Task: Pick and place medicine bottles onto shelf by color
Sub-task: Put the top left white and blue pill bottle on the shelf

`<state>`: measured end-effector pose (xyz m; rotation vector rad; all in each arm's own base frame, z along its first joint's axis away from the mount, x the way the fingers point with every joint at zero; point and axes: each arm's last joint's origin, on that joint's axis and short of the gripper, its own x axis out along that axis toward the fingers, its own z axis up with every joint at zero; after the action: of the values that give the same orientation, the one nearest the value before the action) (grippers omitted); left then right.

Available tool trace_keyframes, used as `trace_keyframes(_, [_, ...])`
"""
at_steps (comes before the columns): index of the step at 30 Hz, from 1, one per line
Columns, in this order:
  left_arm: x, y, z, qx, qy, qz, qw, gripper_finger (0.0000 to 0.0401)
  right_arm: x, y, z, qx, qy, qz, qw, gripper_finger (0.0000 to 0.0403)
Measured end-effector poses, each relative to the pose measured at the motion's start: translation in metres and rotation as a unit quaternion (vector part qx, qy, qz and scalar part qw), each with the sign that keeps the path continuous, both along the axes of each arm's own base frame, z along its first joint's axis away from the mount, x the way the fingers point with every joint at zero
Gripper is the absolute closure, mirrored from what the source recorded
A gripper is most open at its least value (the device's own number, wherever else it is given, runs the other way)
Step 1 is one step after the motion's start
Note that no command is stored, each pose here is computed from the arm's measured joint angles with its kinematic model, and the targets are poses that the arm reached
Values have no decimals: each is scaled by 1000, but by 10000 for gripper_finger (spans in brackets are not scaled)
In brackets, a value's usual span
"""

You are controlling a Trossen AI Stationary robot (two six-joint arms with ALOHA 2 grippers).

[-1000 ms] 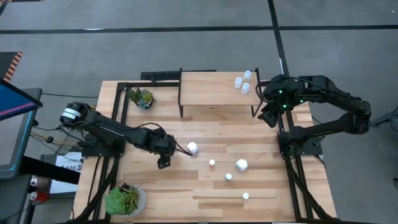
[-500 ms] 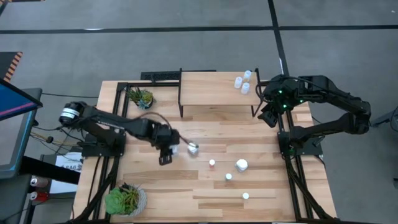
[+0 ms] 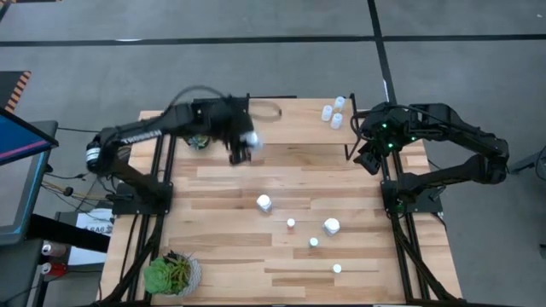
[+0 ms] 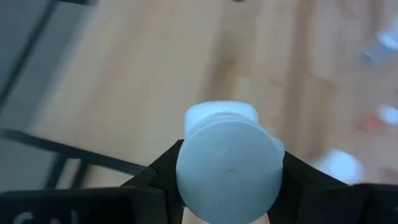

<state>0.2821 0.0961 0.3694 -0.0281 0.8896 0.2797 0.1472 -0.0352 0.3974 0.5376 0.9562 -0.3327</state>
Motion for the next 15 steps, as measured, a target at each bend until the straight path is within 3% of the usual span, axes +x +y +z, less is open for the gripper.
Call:
trace_keyframes(7, [18, 69, 7, 15, 45, 5, 999, 270, 0, 0, 0, 0, 0, 0, 1000, 179])
trace_keyframes(15, [47, 118, 2, 15, 139, -42, 989, 270, 0, 0, 0, 0, 0, 0, 1000, 179])
